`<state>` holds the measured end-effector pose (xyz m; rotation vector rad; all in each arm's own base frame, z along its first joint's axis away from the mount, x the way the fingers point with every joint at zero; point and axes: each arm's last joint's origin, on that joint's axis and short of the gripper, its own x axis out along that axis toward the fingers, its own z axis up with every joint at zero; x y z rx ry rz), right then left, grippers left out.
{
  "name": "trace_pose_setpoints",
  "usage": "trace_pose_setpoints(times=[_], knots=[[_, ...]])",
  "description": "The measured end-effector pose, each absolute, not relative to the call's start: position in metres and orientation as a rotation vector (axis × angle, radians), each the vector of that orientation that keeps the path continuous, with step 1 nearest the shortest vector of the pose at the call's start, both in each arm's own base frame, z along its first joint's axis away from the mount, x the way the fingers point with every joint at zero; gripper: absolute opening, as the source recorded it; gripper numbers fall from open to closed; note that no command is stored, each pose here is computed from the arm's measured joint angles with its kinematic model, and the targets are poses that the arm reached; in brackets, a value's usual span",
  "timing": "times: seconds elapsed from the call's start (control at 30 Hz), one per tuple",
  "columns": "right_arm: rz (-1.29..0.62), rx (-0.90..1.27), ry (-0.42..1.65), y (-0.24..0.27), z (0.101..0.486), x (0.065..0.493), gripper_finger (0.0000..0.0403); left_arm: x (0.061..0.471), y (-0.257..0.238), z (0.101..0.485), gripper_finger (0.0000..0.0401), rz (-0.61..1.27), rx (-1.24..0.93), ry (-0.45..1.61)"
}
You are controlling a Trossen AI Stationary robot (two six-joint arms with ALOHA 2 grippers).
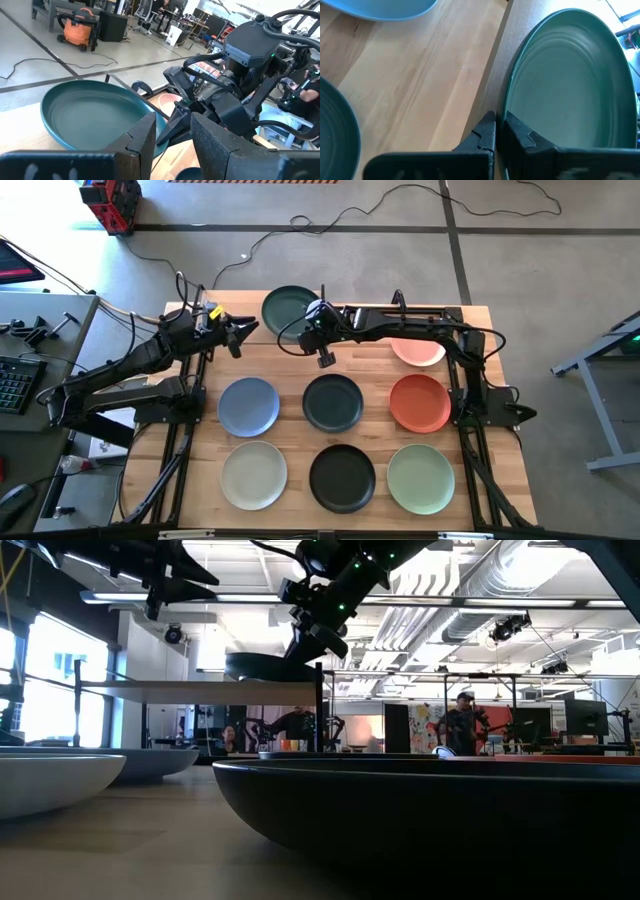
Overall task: Place and stack plates onto a shelf
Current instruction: Put the top dark green plate on the shelf
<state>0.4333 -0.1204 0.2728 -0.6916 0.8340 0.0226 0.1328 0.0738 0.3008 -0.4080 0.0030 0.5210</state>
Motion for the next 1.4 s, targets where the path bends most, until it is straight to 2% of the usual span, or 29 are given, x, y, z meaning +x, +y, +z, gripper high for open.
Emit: trace_pose_setpoints(times=[1.4], knots=[[0.032, -0.610, 0.816, -0.1239, 0.2723, 0.4322, 0.0001, 0.1327, 0.0739, 0.3008, 0.0111, 0.522, -0.408, 0.003]])
